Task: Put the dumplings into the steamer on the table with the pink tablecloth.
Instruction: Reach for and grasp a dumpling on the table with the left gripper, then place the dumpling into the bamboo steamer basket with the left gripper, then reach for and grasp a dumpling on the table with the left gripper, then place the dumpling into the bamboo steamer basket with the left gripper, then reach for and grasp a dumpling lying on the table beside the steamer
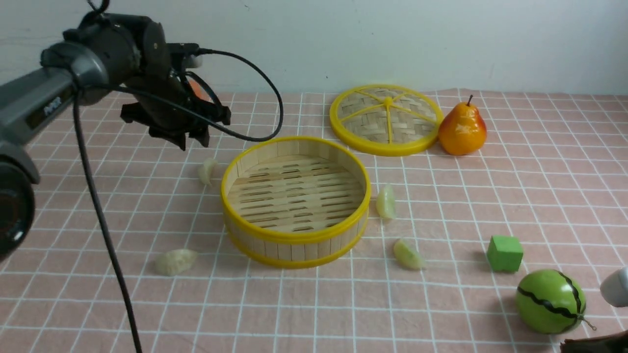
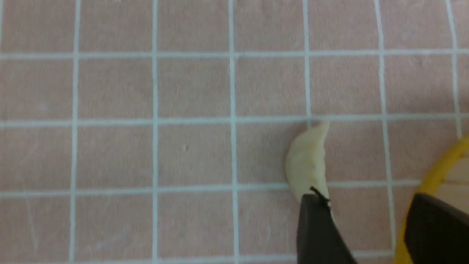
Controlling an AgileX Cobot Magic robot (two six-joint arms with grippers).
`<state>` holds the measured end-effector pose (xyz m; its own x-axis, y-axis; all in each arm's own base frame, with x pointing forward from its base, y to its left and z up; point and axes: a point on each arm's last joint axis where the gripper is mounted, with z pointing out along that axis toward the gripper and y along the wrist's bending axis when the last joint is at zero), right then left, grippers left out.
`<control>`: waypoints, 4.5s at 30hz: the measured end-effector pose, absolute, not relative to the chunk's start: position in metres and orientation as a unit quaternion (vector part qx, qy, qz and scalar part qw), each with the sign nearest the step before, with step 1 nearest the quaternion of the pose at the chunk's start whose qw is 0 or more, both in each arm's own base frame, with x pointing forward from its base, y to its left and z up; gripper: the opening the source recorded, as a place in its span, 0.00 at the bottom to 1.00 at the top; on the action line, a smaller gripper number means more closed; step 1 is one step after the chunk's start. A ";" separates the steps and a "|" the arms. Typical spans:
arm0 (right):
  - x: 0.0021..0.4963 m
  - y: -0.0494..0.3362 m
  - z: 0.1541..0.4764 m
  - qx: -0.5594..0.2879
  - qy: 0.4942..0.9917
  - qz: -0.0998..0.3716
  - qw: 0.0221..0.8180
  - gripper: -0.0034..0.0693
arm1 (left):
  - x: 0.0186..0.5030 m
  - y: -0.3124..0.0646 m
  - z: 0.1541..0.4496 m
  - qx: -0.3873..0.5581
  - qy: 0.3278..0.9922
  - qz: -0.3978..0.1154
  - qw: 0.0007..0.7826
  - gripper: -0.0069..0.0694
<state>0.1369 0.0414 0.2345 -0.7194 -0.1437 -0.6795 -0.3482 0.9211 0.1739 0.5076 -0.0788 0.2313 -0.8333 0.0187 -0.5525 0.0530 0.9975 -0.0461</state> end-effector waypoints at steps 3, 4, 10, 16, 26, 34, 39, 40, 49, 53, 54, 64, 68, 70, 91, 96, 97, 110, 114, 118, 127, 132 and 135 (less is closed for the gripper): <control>0.138 0.041 0.235 -0.136 0.914 0.140 0.355 0.05 | 0.522 -0.078 0.203 0.019 0.958 -0.013 0.285 0.63; 0.138 0.040 0.235 -0.136 0.914 0.139 0.356 0.05 | 0.525 -0.078 0.195 0.018 0.959 -0.008 0.281 0.63; 0.139 0.040 0.235 -0.136 0.913 0.136 0.359 0.05 | 0.532 -0.077 0.162 0.006 0.965 0.000 0.261 0.49; 0.139 0.040 0.235 -0.136 0.913 0.136 0.359 0.05 | 0.525 -0.078 0.171 -0.004 0.971 -0.005 0.238 0.33; 0.139 0.040 0.236 -0.130 0.912 0.141 0.362 0.06 | 0.484 -0.132 0.286 0.040 0.948 -0.119 0.292 0.33; 0.139 0.042 0.237 -0.119 0.911 0.153 0.364 0.06 | 0.486 -0.186 0.222 0.131 0.956 -0.053 0.257 0.35; 0.139 0.042 0.237 -0.119 0.911 0.154 0.362 0.06 | 0.484 -0.195 0.199 0.131 0.963 -0.049 0.230 0.60; 0.139 0.042 0.237 -0.119 0.911 0.154 0.363 0.07 | 0.484 -0.195 0.199 0.130 0.964 -0.049 0.228 0.61; 0.137 0.044 0.236 -0.114 0.913 0.171 0.352 0.07 | 0.434 -0.154 0.343 0.113 0.955 -0.009 0.275 0.68; 0.137 0.045 0.236 -0.110 0.913 0.177 0.351 0.08 | 0.419 -0.115 0.364 0.071 0.958 -0.007 0.277 0.61; 0.137 0.045 0.237 -0.107 0.912 0.181 0.351 0.08 | 0.414 -0.098 0.355 0.059 0.966 -0.005 0.252 0.60; 0.134 0.052 0.239 -0.133 0.902 0.217 0.349 0.09 | 0.380 -0.086 0.228 0.221 0.971 0.000 0.085 0.58; 0.134 0.056 0.241 -0.146 0.894 0.235 0.353 0.10 | 0.387 -0.086 0.201 0.243 0.967 0.013 0.076 0.58; 0.133 0.057 0.242 -0.154 0.890 0.238 0.356 0.10 | 0.390 -0.086 0.191 0.254 0.964 0.015 0.071 0.58; 0.133 0.059 0.243 -0.167 0.884 0.244 0.363 0.10 | 0.401 -0.096 0.240 0.116 0.985 -0.041 0.117 0.36; 0.134 0.058 0.244 -0.163 0.883 0.241 0.368 0.10 | 0.396 -0.113 0.300 0.089 0.966 -0.141 0.197 0.36; 0.134 0.058 0.244 -0.163 0.883 0.241 0.368 0.10 | 0.396 -0.119 0.306 0.086 0.961 -0.161 0.209 0.36; 0.134 0.058 0.243 -0.176 0.881 0.238 0.369 0.12 | 0.414 -0.200 0.223 0.081 0.969 -0.138 0.189 0.35; 0.133 0.059 0.243 -0.180 0.882 0.243 0.363 0.13 | 0.418 -0.199 0.211 0.057 0.973 -0.125 0.183 0.36; 0.134 0.060 0.245 -0.182 0.881 0.244 0.361 0.13 | 0.415 -0.194 0.211 0.027 0.980 -0.104 0.168 0.52; 0.205 0.066 0.293 -0.157 0.888 0.248 0.353 0.14 | 0.355 -0.160 0.361 0.070 0.946 -0.109 0.297 0.66; 0.261 0.071 0.296 -0.147 0.893 0.245 0.346 0.14 | 0.282 -0.127 0.425 0.086 0.933 -0.114 0.331 0.50; 0.303 0.084 0.283 -0.161 0.900 0.230 0.333 0.15 | 0.223 -0.100 0.431 0.089 0.925 -0.116 0.350 0.37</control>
<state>0.3033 0.0839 0.2829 -0.7268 -0.1364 -0.6732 -0.4420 0.8430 0.3065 0.2235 -0.1005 0.4306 -0.7391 0.0833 -0.6685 0.2461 0.9571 -0.1528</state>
